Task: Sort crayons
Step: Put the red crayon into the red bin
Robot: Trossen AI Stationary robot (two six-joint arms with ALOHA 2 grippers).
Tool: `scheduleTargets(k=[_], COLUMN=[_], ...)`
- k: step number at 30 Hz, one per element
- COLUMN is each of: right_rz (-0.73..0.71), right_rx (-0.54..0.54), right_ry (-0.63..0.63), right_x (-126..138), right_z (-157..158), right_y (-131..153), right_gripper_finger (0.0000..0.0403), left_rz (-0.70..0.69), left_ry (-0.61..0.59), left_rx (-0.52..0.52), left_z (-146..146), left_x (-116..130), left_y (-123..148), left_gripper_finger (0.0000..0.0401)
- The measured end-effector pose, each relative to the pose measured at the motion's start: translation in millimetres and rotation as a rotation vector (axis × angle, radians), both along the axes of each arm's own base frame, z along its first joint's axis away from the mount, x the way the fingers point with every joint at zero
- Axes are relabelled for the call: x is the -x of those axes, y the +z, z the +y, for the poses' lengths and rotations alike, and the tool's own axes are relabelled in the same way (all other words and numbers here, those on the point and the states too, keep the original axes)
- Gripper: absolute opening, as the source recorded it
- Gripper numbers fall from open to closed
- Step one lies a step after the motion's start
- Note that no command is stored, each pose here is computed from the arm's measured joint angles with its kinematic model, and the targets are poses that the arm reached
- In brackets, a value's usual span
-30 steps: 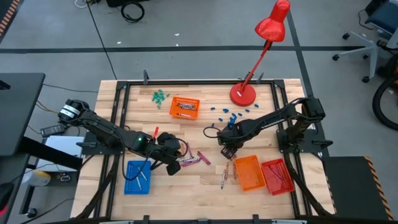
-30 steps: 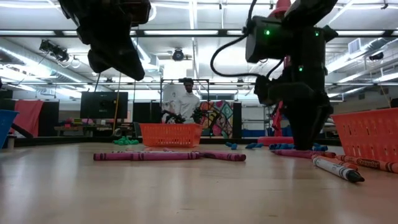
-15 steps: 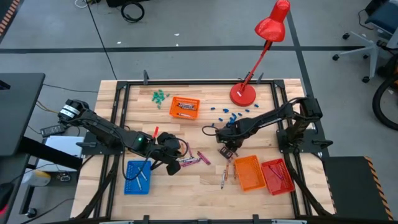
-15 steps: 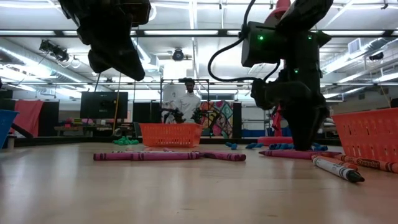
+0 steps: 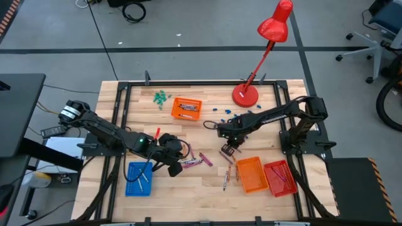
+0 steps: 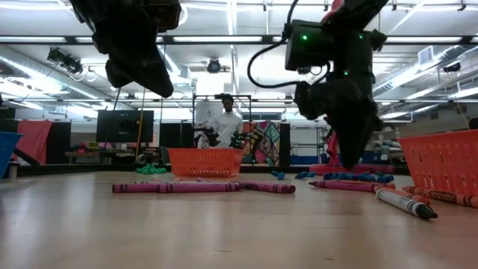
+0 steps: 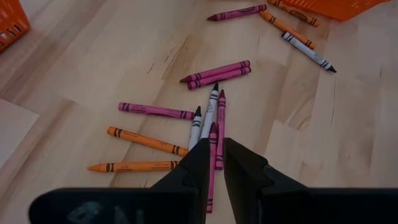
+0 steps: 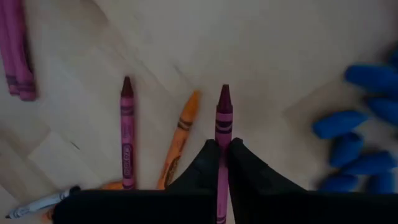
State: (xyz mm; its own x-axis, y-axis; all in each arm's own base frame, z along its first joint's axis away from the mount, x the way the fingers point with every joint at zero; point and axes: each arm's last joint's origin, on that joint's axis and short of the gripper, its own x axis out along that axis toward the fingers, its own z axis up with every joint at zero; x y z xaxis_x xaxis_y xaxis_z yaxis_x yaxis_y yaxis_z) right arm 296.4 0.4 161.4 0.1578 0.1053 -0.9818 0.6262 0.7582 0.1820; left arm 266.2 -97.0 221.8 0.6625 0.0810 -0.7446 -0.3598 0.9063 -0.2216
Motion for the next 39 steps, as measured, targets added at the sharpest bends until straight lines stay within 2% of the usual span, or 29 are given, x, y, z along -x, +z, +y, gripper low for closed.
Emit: scheduleTargets(k=[4, 10, 16, 21, 26, 31, 39], right_rz=[-0.010, 0.014, 0.037, 0.032, 0.047, 0.128, 0.194], right_rx=[-0.004, -0.068, -0.105, -0.075, -0.089, -0.136, -0.218], right_ry=[-0.001, 0.036, 0.064, 0.010, -0.079, -0.158, -0.208], right_x=[-2.2, 4.2, 32.6, 69.3, 109.4, 142.6, 165.7], right_z=[-5.8, -5.3, 16.0, 46.4, 77.0, 100.4, 131.9], right_y=[12.7, 45.8, 79.3, 90.5, 88.9, 79.4, 56.2], right_gripper_finger=[0.0020, 0.0023, 0.0026, 0.0026, 0.0027, 0.0027, 0.0030], left_rz=[0.001, 0.001, 0.001, 0.001, 0.003, 0.005, 0.005], left_ry=[-0.005, -0.002, 0.004, 0.004, -0.017, -0.018, -0.018], left_rx=[-0.008, -0.004, 0.002, 0.001, -0.019, -0.025, -0.025], left_z=[1.0, 0.7, 0.7, 0.7, 1.1, 2.6, 2.6], left_x=[-0.4, -0.2, -0.2, -0.2, -0.3, -0.8, -0.8], left_y=[0.1, 0.0, -0.1, -0.1, -0.1, -0.1, -0.1], left_gripper_finger=[0.0052, 0.0052, 0.0052, 0.0052, 0.0052, 0.0052, 0.0052])
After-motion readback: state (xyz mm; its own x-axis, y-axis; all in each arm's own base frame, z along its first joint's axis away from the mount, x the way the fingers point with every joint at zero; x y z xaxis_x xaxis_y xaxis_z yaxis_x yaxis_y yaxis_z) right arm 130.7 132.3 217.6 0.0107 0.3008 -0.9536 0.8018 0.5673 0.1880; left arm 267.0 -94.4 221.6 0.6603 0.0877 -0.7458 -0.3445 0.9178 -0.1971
